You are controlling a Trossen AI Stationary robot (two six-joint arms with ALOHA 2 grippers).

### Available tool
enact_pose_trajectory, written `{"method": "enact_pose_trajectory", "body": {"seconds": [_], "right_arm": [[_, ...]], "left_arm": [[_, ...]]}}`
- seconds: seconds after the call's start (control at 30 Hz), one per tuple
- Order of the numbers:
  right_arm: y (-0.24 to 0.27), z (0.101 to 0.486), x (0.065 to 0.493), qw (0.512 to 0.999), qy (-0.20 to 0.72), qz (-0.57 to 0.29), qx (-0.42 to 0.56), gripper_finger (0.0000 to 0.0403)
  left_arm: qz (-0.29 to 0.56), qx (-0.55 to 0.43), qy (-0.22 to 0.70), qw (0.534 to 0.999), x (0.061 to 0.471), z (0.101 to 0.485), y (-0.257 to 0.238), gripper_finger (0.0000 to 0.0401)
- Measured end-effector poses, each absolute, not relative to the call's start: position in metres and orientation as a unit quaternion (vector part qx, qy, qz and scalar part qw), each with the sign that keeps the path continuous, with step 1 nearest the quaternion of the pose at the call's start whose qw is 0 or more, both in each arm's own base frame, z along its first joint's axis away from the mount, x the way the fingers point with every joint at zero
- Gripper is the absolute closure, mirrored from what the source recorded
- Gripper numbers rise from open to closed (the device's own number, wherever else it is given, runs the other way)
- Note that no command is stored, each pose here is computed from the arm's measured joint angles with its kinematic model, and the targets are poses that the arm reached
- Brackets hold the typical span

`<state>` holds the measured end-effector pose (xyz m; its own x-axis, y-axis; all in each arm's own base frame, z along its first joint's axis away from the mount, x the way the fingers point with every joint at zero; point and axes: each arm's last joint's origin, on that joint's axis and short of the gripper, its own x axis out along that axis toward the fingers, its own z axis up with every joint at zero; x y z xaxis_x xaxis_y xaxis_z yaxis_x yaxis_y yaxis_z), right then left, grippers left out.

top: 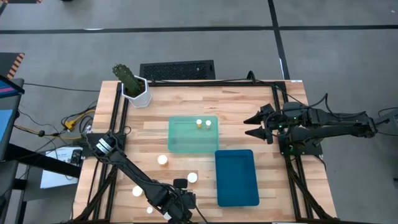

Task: Pick and place medicine bottles into bin by pill shape (circle, oval)
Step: Put the blue pill bottle into the light blue bin

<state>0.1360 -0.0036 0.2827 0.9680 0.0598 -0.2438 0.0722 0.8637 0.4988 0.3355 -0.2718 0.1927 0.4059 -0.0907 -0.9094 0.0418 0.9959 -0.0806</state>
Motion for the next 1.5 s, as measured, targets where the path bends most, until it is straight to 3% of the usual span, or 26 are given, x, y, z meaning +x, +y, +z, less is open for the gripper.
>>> {"method": "enact_pose_trajectory", "body": {"seconds": [0.2,0.53,0.93,1.17,1.5], "right_arm": [[-0.004,0.283,0.136,0.957,0.127,-0.003,0.261,0.0069],[-0.004,0.283,0.136,0.957,0.127,-0.003,0.261,0.0069],[-0.004,0.283,0.136,0.957,0.126,-0.004,0.262,0.0069],[-0.004,0.283,0.136,0.957,0.126,-0.003,0.262,0.0069],[-0.004,0.283,0.136,0.959,0.127,-0.003,0.253,0.0069]], "left_arm": [[-0.039,-0.022,0.543,0.839,0.336,0.193,-0.272,0.0290],[-0.025,-0.041,0.548,0.835,0.338,0.198,-0.269,0.0294],[0.001,-0.032,0.556,0.831,0.345,0.269,-0.257,0.0289],[0.058,0.001,0.548,0.835,0.343,0.322,-0.206,0.0288],[0.177,0.035,0.536,0.824,0.351,0.359,-0.075,0.0287]]}}
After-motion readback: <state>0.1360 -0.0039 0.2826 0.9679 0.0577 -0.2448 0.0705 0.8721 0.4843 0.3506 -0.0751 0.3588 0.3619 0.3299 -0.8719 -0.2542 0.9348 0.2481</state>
